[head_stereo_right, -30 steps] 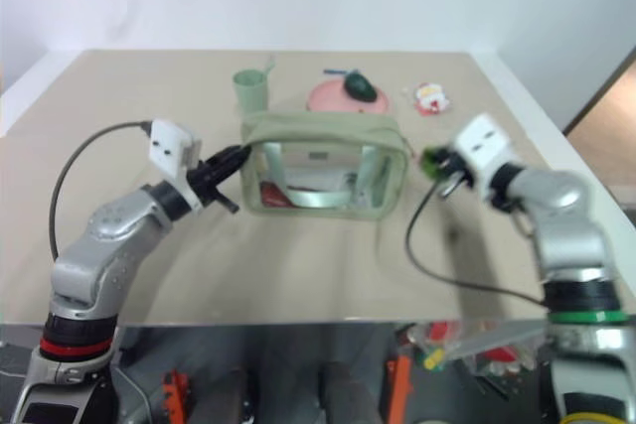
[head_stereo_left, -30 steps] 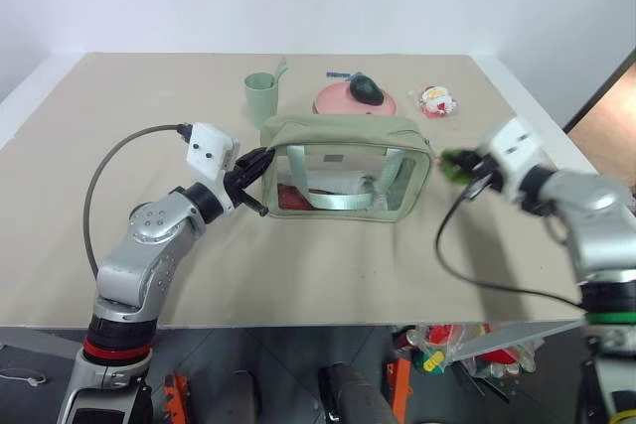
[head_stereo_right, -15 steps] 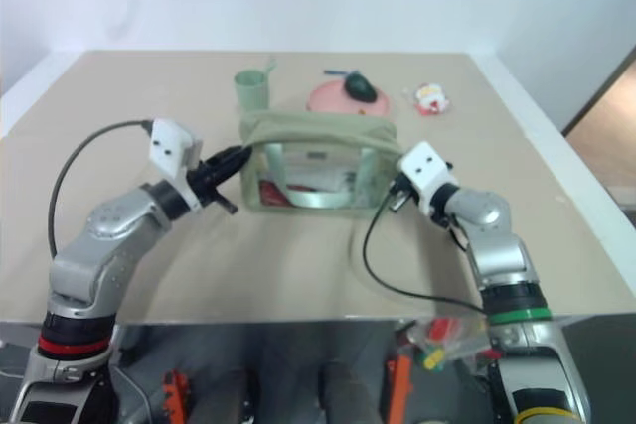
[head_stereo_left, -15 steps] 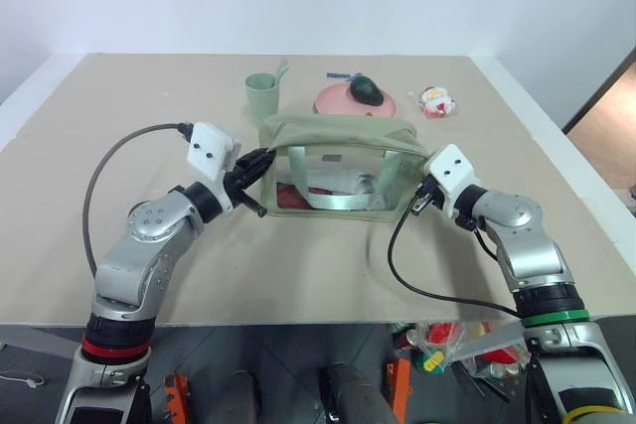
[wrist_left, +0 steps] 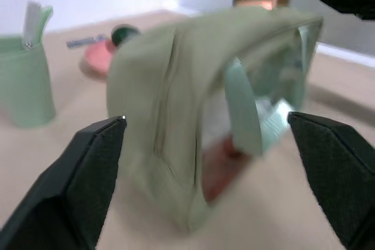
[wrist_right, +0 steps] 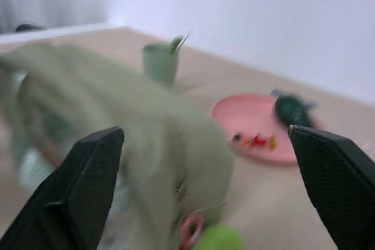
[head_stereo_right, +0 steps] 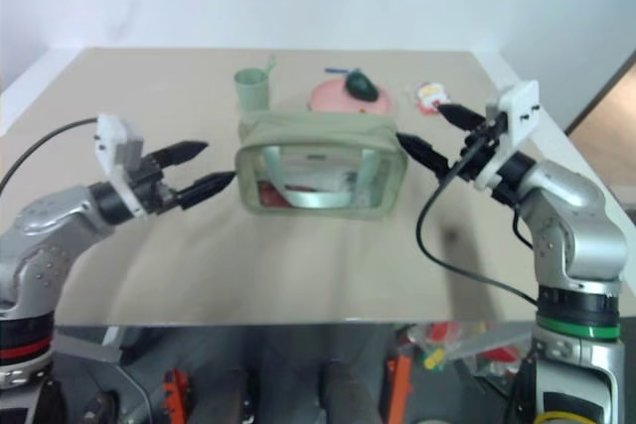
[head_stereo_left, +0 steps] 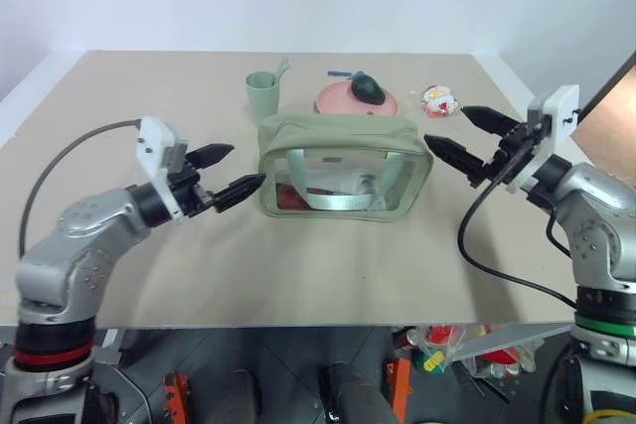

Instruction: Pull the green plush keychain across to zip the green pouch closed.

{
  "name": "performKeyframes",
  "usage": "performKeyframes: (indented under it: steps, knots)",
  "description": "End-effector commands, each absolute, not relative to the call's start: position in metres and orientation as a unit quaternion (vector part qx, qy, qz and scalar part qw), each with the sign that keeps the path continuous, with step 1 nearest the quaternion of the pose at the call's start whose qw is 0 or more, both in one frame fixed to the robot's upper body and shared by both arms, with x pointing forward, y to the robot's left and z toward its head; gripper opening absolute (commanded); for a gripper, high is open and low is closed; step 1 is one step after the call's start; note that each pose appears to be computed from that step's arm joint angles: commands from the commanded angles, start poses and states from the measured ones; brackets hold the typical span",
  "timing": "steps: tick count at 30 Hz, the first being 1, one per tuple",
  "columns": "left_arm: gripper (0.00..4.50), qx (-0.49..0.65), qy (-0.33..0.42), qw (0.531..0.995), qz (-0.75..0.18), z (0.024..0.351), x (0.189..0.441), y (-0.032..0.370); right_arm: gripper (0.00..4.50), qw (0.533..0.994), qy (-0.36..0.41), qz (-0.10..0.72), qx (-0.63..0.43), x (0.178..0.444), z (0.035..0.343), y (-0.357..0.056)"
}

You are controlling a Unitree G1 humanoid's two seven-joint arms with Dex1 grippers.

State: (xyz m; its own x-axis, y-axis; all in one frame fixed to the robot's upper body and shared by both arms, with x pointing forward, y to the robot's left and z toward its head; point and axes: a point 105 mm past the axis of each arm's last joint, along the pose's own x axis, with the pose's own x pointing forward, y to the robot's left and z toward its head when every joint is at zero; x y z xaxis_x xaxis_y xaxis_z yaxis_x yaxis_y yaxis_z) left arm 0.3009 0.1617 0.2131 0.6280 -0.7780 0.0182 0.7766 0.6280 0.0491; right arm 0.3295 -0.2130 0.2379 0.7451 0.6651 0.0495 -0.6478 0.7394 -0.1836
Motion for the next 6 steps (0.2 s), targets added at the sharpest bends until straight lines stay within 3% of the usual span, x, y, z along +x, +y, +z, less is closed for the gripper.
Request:
performKeyframes:
  steps: [1, 6]
  knots:
    - [4.50, 0.051, -0.020, 0.888, -0.456, 0.218, 0.283, 0.163, 4.47, 0.910, -0.048, 0.403, -0.088, 0.300, 0.249, -0.205]
    - [4.50, 0.115, 0.012, 0.896, -0.428, 0.195, 0.283, 0.166, 4.47, 0.894, 0.002, 0.440, -0.087, 0.276, 0.226, -0.190]
